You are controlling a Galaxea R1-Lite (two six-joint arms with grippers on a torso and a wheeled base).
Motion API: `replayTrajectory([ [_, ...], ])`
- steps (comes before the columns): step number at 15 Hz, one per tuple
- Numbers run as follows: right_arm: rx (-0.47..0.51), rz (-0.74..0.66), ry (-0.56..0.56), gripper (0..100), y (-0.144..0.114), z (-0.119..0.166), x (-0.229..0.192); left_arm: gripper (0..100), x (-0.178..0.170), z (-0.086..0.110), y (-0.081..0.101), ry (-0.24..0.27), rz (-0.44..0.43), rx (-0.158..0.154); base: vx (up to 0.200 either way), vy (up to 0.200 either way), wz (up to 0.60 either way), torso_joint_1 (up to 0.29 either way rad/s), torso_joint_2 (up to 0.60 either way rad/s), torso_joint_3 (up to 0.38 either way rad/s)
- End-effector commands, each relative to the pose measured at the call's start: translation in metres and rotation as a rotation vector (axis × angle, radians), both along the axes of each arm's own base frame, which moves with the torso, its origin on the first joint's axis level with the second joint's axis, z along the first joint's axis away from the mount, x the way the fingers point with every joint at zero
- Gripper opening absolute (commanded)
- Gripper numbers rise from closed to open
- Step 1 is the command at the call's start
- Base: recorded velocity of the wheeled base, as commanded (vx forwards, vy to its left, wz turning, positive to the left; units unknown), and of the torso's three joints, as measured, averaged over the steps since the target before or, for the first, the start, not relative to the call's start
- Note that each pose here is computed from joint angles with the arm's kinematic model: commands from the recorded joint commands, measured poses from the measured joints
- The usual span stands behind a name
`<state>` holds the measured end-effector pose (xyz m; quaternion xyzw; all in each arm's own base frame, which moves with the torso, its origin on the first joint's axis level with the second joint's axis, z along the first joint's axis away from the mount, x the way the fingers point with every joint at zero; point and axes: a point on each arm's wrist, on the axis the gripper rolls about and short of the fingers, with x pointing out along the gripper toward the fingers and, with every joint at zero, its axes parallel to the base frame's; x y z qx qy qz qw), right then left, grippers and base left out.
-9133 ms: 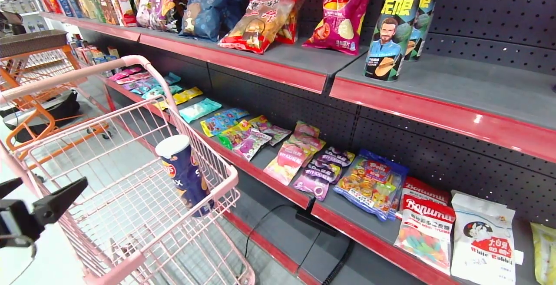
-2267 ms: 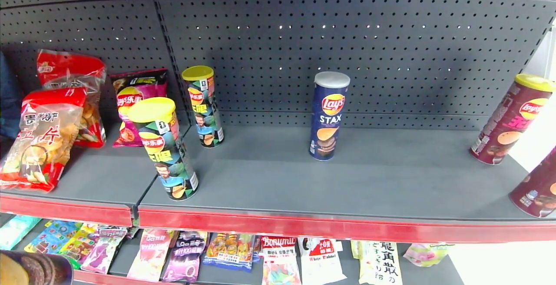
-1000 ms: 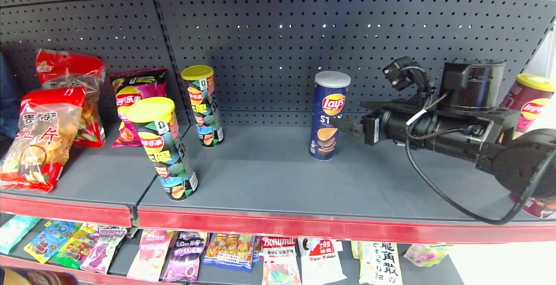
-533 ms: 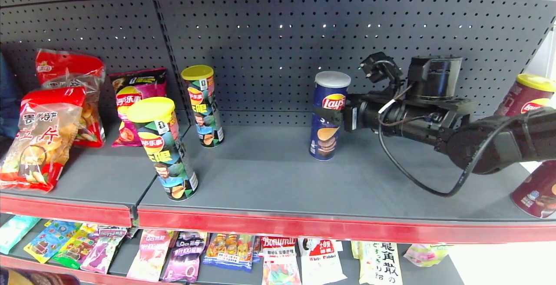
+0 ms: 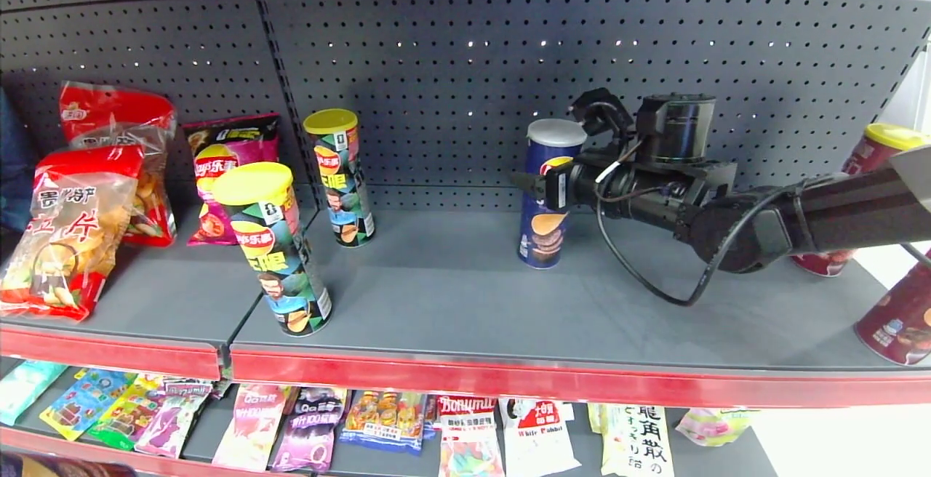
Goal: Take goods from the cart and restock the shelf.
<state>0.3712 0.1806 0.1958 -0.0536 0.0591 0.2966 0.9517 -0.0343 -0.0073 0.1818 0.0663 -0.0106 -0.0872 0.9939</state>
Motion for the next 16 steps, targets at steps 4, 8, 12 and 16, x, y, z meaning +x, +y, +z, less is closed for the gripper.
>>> replayTrajectory([
  [4, 0.001, -0.018, -0.009, 0, 0.002, 0.001, 0.004, 0, 0.002, -0.004, 0.0, 0.016, -0.001, -0.001, 0.0, 0.0, 0.0, 0.0, 0.0, 0.0],
  [8, 0.025, -0.133, -0.025, 0, -0.001, 0.026, -0.039, 0, 0.003, -0.005, 0.0, 0.024, -0.001, -0.001, 0.0, 0.0, 0.0, 0.0, 0.0, 0.0],
  [12, 0.056, -0.22, 0.023, 0, -0.009, 0.028, -0.101, 0, 0.004, -0.005, 0.0, 0.03, -0.007, -0.002, 0.0, 0.0, 0.0, 0.0, 0.0, 0.0],
  [16, 0.075, -0.285, 0.005, 0, -0.01, 0.009, -0.119, 0, 0.005, -0.005, 0.0, 0.034, -0.008, -0.002, 0.0, 0.0, 0.0, 0.0, 0.0, 0.0],
])
